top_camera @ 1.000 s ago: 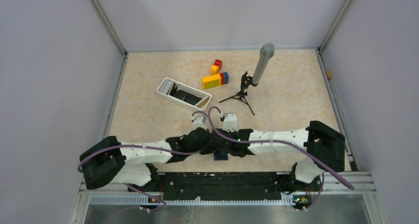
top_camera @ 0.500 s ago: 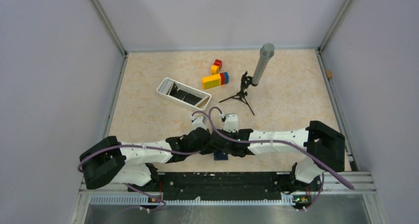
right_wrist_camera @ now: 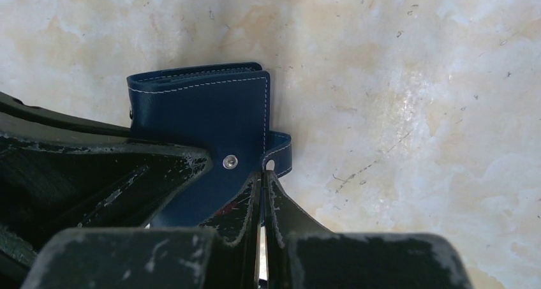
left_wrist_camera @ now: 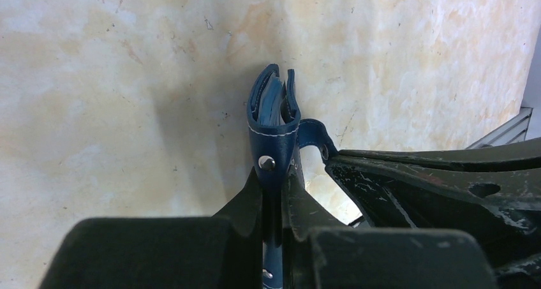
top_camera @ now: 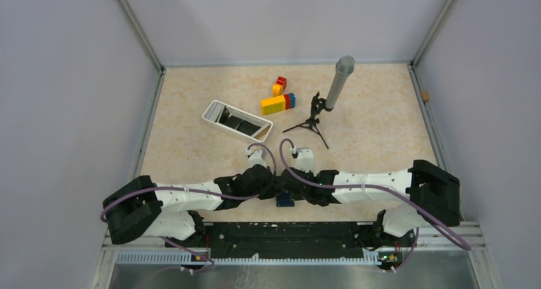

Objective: Put the credit cards into the card holder
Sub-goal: Close the card holder at the center of the board.

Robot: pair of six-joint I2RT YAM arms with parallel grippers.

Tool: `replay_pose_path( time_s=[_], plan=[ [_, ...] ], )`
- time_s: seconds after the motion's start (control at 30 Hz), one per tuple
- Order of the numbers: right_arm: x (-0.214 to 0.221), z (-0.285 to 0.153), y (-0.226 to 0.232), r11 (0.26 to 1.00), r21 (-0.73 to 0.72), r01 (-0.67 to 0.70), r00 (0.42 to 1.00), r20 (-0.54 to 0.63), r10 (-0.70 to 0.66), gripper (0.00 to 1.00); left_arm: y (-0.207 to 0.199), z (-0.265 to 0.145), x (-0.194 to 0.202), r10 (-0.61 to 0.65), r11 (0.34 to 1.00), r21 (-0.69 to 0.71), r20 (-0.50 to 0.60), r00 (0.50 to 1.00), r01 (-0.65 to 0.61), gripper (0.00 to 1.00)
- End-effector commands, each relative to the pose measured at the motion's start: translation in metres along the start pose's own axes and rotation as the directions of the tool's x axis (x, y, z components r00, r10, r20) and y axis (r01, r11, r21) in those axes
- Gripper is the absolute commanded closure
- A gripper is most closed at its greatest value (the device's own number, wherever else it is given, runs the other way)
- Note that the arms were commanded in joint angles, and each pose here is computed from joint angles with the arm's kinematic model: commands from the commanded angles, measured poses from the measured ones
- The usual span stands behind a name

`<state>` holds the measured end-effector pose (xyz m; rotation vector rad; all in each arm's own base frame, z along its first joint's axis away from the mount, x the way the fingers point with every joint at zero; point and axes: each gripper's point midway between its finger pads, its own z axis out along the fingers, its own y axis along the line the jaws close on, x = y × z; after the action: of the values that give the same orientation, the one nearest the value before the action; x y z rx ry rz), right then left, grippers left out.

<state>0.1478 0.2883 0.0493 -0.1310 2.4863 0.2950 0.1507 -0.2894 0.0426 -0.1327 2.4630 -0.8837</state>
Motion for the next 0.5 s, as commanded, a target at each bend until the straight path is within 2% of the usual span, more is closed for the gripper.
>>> replay_pose_path(
  time_s=[0.0, 0.47],
  plan=[
    [-0.0123, -0.0065, 0.017, 0.99, -0.132, -0.047, 0.998, 0.026, 0.051, 1.0, 0.0625, -0.0033, 0.0288, 0.089, 0.973, -0.202, -0.114, 0.989, -0.111, 1.0],
    [-0.0139, -0.0054, 0.0242, 0.939, -0.338, -0.067, 0.996, 0.033, 0.083, 1.0, 0.0604, -0.0018, 0.0329, 0.144, 0.967, -0.188, -0.16, 0.977, -0.173, 1.0]
  ],
)
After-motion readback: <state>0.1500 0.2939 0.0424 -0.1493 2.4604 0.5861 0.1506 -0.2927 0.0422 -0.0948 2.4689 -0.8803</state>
